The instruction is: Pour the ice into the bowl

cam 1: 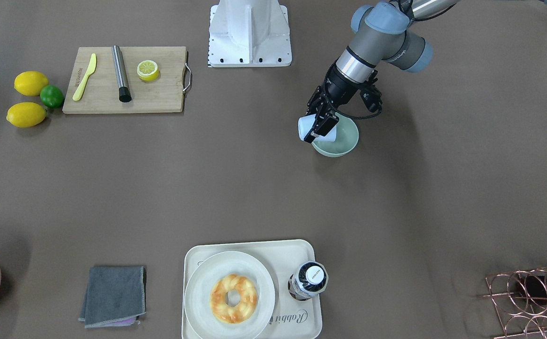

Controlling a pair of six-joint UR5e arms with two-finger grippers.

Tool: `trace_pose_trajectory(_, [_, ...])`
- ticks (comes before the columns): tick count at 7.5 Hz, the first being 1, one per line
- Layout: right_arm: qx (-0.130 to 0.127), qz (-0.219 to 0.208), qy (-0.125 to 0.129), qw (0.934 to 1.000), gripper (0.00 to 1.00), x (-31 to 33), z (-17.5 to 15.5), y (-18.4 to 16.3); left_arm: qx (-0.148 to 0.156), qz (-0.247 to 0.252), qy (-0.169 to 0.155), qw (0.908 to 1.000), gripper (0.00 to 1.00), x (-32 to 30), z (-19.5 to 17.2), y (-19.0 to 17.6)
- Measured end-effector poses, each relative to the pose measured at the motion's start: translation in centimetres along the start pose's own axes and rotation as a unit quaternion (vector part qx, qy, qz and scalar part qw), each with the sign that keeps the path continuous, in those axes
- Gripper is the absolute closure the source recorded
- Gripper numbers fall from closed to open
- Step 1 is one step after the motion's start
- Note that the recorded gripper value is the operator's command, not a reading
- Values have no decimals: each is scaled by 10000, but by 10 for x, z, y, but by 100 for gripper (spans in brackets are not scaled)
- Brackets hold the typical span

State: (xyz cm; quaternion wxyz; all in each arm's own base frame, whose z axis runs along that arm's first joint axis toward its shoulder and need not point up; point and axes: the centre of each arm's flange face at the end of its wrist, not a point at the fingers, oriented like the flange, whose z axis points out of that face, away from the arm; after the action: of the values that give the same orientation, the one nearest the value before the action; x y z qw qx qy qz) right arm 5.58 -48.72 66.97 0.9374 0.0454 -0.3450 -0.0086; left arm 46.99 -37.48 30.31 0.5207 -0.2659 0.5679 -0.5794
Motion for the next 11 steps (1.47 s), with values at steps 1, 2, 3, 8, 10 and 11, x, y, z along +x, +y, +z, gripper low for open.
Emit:
trace_pose_trajectory(1, [26,-16,-5,10000,1,-3,-3,1,-76,-42,164,9998,37,-17,3,-10])
trace_pose_trajectory(2, [35,-25,-5,10000,1,-4,-4,2,-114,-124,300,9994,37,-26,4,-14])
trace_pose_trajectory(3, [38,-31,-3,10000,1,-4,-5,3,-160,-261,448,9985,37,-29,3,-16])
trace_pose_trajectory(8, [42,-40,-3,10000,1,-5,-5,2,-510,-972,1310,9853,37,-25,-7,-29])
trace_pose_trajectory(10, [47,-45,-3,10000,1,-5,-5,2,-640,-1165,1603,9781,37,-24,-4,-44])
trace_pose_trajectory(11, [47,-46,-3,10000,1,-5,-5,2,-692,-1214,1700,9755,37,-23,-4,-48])
